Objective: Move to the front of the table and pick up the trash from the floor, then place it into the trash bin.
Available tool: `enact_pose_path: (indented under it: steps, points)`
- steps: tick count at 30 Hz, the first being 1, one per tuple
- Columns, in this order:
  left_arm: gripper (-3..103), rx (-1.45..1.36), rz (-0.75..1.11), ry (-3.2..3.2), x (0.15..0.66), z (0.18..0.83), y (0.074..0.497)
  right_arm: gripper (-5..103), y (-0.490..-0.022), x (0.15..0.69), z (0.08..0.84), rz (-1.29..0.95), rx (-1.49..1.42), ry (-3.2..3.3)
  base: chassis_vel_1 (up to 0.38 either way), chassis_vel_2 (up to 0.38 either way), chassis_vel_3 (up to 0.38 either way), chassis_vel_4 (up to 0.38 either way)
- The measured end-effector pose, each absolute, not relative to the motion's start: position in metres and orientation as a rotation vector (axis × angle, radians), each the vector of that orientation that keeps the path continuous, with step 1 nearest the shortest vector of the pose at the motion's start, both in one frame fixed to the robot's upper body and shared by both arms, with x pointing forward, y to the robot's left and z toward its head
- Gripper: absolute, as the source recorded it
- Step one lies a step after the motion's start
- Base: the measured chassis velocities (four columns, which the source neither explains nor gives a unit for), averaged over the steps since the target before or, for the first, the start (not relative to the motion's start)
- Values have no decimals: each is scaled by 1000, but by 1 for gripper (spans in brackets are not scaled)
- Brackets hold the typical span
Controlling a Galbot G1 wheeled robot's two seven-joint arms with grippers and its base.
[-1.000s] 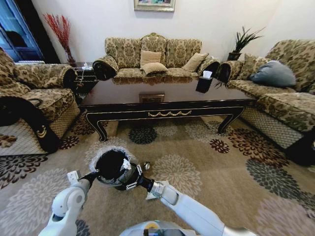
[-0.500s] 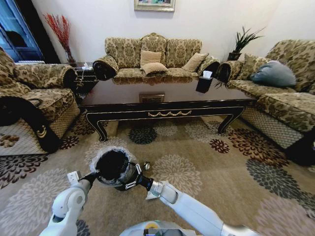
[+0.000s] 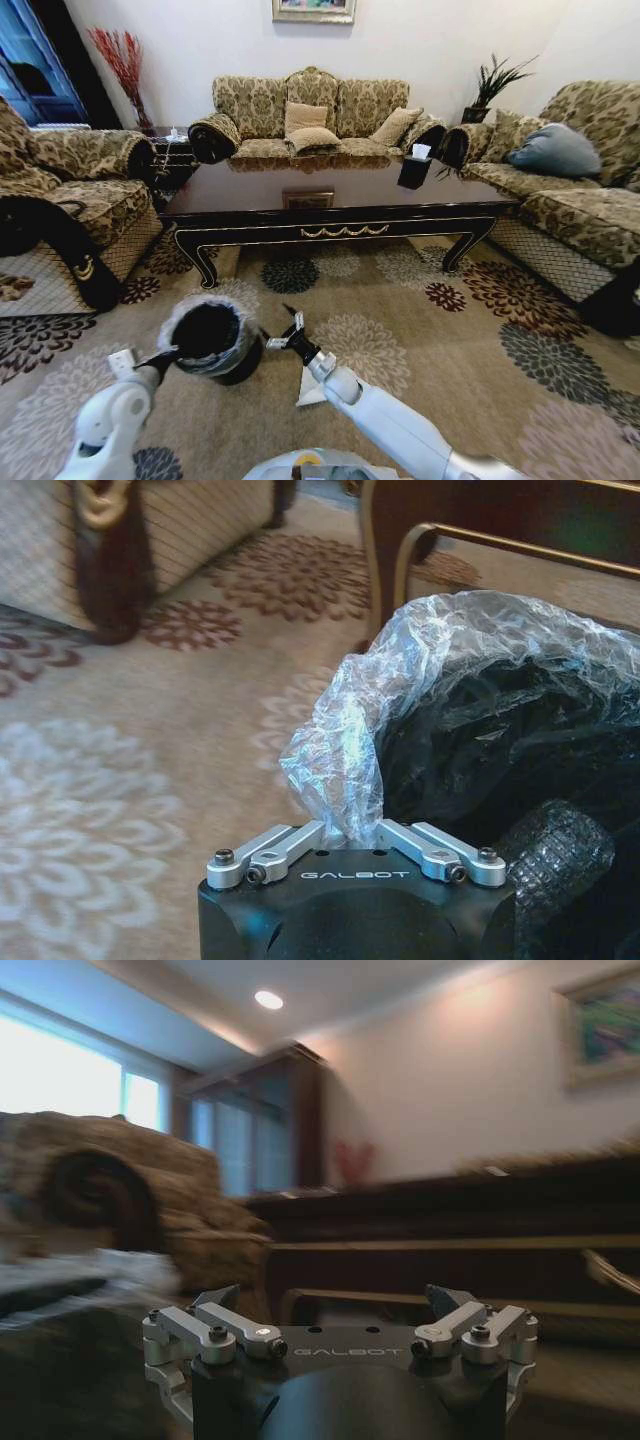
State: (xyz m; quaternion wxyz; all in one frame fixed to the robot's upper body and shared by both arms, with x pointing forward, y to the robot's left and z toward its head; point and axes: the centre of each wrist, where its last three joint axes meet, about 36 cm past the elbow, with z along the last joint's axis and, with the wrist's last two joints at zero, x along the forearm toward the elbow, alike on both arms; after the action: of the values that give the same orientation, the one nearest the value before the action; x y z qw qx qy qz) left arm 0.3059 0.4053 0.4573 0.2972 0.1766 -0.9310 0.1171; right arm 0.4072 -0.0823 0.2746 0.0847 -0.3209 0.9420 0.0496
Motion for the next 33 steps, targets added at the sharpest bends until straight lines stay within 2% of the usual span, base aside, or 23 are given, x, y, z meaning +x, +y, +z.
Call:
enact_pose_path:
  steps: [3, 6, 18, 27, 33]
  points:
    - [2, 513, 299, -2479, 302, 463, 423, 100, -83, 407, 272, 131, -858, 2916, 0, 0, 0, 0]
    - [2, 582, 285, -2483, 297, 472, 447, 100, -83, 402, 265, 87, -623, 3136, 0, 0, 0, 0]
    - [2, 684, 284, -2487, 291, 482, 481, 100, -87, 387, 254, 40, -177, 3564, 0, 0, 0, 0]
    - [2, 676, 289, -2483, 289, 478, 476, 100, -72, 370, 253, 296, 164, 3952, 0, 0, 0, 0]
    - [2, 671, 284, -2482, 290, 477, 475, 100, -71, 373, 250, 373, 350, 4056, 0, 0, 0, 0]
